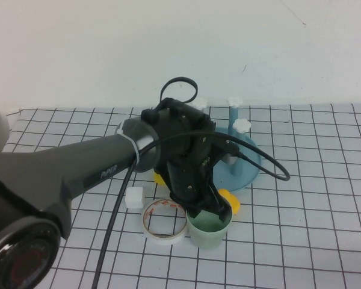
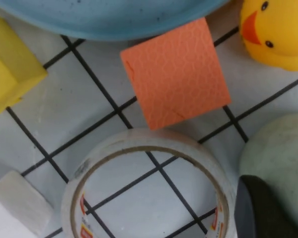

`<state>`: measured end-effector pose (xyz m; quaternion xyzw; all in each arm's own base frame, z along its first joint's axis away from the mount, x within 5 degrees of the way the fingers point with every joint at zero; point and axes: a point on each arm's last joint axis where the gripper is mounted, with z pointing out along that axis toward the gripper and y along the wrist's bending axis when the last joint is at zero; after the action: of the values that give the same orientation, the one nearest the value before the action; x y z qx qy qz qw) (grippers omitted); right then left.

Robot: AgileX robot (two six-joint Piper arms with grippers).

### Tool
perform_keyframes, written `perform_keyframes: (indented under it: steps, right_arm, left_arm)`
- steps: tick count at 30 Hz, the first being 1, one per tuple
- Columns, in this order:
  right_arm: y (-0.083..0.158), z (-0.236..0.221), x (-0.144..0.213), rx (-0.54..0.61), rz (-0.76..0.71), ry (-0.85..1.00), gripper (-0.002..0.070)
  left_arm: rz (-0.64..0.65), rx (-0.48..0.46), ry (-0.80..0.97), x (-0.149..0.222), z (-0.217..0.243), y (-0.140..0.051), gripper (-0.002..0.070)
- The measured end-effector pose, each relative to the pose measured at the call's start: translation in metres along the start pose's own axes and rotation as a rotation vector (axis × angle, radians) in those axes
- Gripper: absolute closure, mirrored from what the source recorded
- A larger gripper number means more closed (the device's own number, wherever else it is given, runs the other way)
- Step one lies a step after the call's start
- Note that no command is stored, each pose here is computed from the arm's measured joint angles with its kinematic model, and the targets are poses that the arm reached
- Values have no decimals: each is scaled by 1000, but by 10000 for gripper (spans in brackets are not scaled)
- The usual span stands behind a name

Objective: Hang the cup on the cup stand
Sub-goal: Pick up the cup from the table, then adjust the cup with two arms

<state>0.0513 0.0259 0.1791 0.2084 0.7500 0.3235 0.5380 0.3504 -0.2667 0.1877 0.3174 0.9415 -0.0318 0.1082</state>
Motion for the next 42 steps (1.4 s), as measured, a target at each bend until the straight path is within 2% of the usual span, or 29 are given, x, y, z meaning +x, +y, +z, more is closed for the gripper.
perform_keyframes:
  steps: [6,11,16,19,26,29,32,34,35,37,39,42]
  right_arm:
    - [0,0,0,0,0,2,676]
    - [0,0,1,-2,2,14,676]
    - [2,0,4,-17,29,39,676]
    - [4,0,6,-39,69,65,676]
    - [17,-2,6,-183,257,88,676]
    - [26,-3,3,-277,339,99,676]
    - [32,0,0,-332,403,118,658]
    - [33,4,-1,-331,416,137,597]
    - [33,6,-1,-321,420,154,545]
    - [37,9,-5,-314,420,179,413]
    - [45,11,-13,-316,423,201,243]
    - [58,18,-28,-315,430,232,78]
  left_arm:
    - [23,-9,-35,-2,-12,1,664]
    - [87,-25,-178,8,-70,1,665]
    - [115,-48,-446,46,-136,1,665]
    - [129,-54,-616,83,-151,0,665]
    - [208,-104,-1188,147,-160,-3,665]
    - [248,-168,-1386,158,-157,-3,665]
    - [225,-225,-1517,158,-158,0,665]
    - [205,-247,-1568,156,-158,2,665]
    - [195,-255,-1591,155,-158,2,665]
    - [184,-265,-1629,153,-158,3,665]
    - [181,-272,-1657,151,-157,3,665]
    - [178,-278,-1678,150,-155,3,665]
